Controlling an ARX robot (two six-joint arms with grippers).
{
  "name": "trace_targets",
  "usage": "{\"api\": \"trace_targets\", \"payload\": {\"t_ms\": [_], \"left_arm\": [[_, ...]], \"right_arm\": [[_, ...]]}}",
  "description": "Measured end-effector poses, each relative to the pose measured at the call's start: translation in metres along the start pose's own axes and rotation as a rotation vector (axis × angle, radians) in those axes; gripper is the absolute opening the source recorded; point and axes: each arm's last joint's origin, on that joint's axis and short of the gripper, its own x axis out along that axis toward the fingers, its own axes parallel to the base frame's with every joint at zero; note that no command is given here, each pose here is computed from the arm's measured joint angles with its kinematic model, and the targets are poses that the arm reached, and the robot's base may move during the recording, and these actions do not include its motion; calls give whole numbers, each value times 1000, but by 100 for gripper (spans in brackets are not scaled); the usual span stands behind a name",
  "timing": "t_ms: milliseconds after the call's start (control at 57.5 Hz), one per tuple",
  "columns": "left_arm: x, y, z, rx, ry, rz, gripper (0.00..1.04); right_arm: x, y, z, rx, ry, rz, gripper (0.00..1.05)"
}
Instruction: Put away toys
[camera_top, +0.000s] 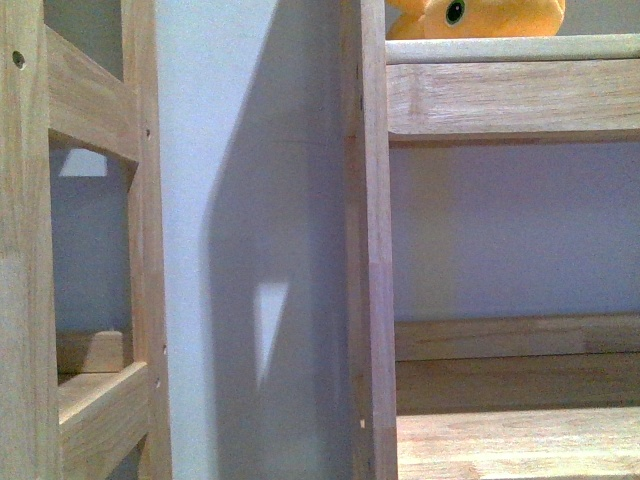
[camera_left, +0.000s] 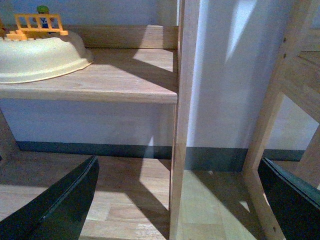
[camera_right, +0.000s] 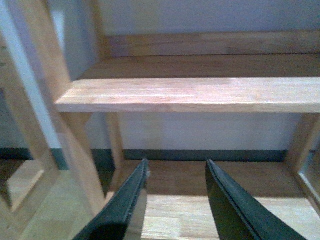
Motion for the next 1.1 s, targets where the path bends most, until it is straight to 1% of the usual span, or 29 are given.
{"api": "trace_targets", "payload": {"t_ms": [70, 226, 539, 608, 921, 939, 973, 1095], "left_arm": [[0, 0, 0, 0, 0, 0, 98], [0, 0, 0, 0, 0, 0, 98], [0, 0, 0, 0, 0, 0, 98], [0, 0, 0, 0, 0, 0, 98], [0, 0, 0, 0, 0, 0, 98], [0, 0, 0, 0, 0, 0, 98], [0, 0, 0, 0, 0, 0, 98], [0, 0, 0, 0, 0, 0, 98]], "right_arm": [[0, -2, -3, -3, 2, -21, 27], [0, -3, -7, -14, 4, -16, 3], [0, -3, -15, -17, 3, -17, 3], [0, -3, -23, -17, 0, -17, 3], [-1, -3, -22, -17, -6, -16, 3], [-1, -3, -22, -19, -6, -16, 4], [-1, -3, -22, -19, -7, -16, 9], [-1, -3, -22, -19, -6, -16, 30]]}}
